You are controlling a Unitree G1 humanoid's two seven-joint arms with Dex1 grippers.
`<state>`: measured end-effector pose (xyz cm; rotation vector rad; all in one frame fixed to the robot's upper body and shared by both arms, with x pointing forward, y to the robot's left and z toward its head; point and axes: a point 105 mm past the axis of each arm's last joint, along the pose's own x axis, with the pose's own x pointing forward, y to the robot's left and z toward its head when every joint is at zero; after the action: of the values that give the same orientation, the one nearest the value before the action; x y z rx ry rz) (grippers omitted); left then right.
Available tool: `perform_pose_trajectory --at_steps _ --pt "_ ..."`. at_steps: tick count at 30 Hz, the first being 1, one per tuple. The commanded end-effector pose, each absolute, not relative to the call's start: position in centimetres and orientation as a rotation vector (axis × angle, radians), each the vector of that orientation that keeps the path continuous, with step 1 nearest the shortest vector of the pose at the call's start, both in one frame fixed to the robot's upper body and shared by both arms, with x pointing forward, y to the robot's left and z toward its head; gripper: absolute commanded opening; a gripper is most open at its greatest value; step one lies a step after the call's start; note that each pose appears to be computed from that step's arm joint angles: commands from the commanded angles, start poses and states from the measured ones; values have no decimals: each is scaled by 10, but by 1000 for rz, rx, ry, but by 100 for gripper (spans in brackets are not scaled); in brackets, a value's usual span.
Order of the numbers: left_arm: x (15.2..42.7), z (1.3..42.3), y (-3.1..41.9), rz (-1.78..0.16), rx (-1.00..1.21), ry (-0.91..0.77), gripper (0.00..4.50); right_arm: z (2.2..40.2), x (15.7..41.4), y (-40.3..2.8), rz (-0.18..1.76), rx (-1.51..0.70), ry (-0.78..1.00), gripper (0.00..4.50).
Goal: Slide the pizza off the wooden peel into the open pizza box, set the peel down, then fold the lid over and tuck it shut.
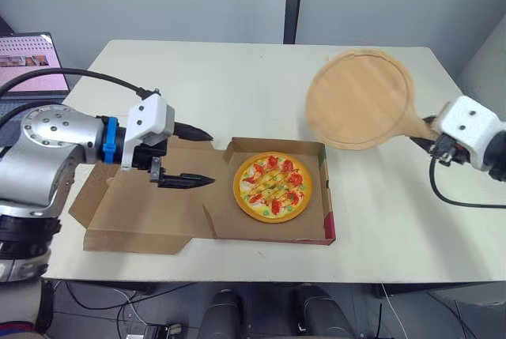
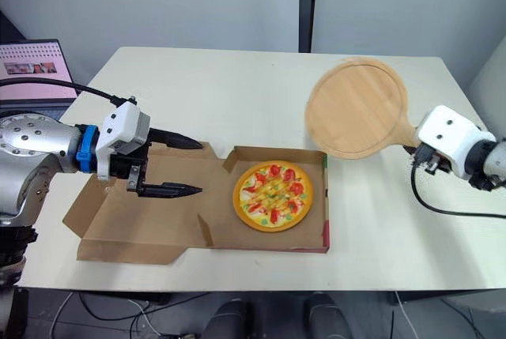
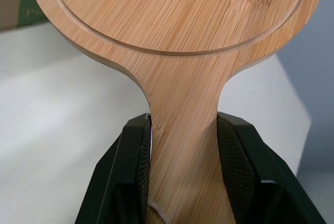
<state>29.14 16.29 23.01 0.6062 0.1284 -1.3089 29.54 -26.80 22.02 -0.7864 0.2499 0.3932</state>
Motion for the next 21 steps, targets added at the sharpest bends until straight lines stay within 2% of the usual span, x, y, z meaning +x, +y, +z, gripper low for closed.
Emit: perform_pose_trajectory --at_steps 1,6,13,21 --pt "291 251 140 -1343 572 4 450 222 273 -287 238 -629 245 155" --pt "292 263 116 -1406 538 -60 450 181 248 -287 121 -351 335 155" --pt "292 256 99 -1469 515 -62 450 144 230 -294 40 -268 411 155" --pt "292 256 92 -1497 503 -69 450 111 226 -303 7 -151 525 155"
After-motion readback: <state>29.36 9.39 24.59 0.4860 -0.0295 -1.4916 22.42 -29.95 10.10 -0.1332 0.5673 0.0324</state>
